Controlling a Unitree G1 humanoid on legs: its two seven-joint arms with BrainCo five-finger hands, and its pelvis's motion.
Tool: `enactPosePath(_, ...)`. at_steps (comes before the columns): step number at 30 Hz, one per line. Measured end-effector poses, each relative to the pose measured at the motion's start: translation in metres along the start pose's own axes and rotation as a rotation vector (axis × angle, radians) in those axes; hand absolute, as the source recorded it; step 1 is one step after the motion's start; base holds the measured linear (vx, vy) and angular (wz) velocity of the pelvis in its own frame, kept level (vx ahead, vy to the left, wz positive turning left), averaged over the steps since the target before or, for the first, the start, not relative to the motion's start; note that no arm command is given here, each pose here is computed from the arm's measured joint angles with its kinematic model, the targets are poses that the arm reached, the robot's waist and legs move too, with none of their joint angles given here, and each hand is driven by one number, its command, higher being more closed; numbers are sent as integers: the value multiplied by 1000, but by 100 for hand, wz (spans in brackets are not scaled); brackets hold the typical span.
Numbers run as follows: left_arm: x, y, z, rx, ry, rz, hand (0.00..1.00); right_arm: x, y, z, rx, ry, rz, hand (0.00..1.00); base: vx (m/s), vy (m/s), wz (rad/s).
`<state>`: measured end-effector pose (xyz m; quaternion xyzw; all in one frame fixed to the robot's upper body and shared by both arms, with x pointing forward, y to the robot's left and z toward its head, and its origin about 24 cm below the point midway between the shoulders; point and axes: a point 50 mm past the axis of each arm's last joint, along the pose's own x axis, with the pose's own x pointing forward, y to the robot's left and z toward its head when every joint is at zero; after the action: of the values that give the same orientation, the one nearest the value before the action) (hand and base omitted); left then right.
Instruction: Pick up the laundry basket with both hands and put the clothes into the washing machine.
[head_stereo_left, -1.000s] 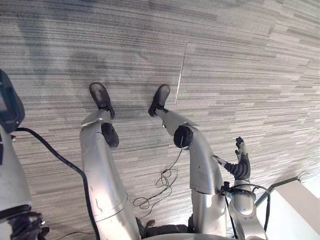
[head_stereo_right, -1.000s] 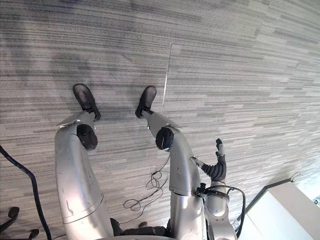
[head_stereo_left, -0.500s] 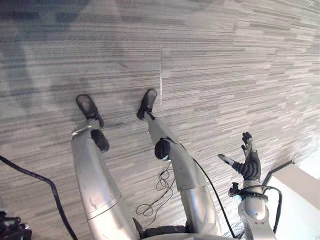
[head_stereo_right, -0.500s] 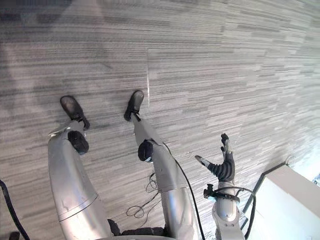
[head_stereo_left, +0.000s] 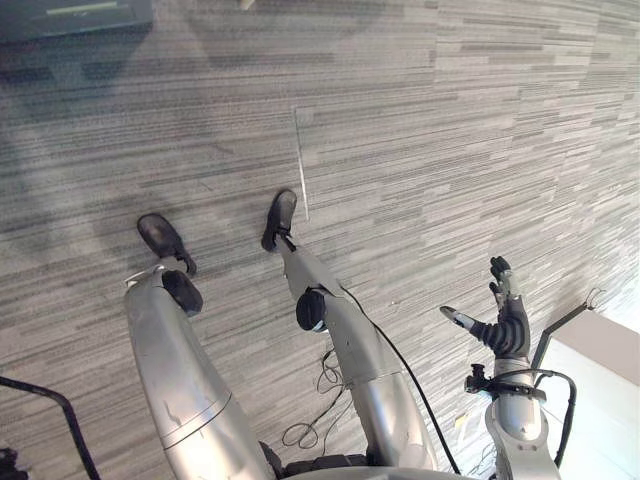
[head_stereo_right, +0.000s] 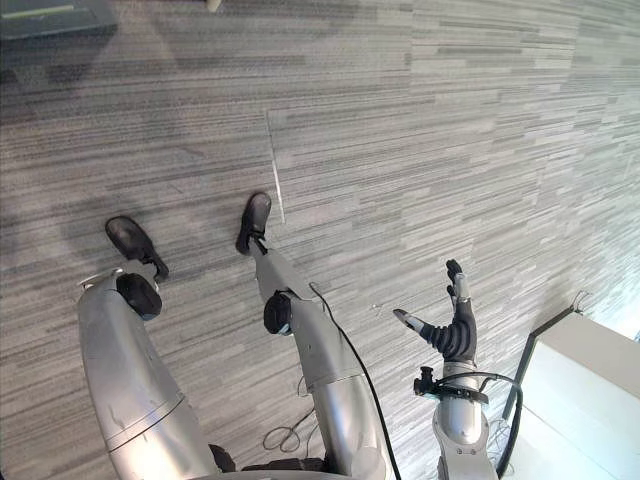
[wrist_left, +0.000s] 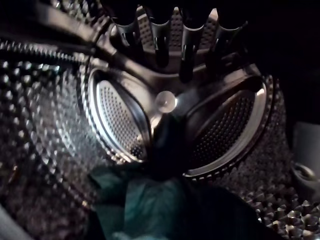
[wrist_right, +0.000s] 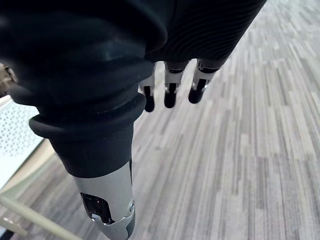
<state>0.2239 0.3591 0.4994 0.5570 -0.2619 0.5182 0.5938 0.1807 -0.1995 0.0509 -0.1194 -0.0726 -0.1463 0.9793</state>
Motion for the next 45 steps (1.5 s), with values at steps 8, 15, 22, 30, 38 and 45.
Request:
enactPosePath(8,-27,-33,-46,-154,168,-117,0,-2,12,-2,4,21,91,0,-13,-10,-1)
enactPosePath(15,-90,-113,-64,-352,321,-296,0,-5,14,-20,-35,90,130,0,2,26,14)
enactPosePath(22,-255,-192,-121,-483,785,-498,0,-8,23,-35,-100,159,178,0,100,14,30)
enactPosePath(30,-473,-188,-91,-440,1022,-878,0,-5,17,-48,-168,203,166,0,180,36,37)
enactPosePath(38,-541,-145,24,-955,920,-1126,0,-20,25,-99,-209,446,161,0,109,63,15)
enactPosePath(45,-557,-141,41,-1276,1149,-1129,0,5,23,-85,-181,376,0,0,137,-42,-12)
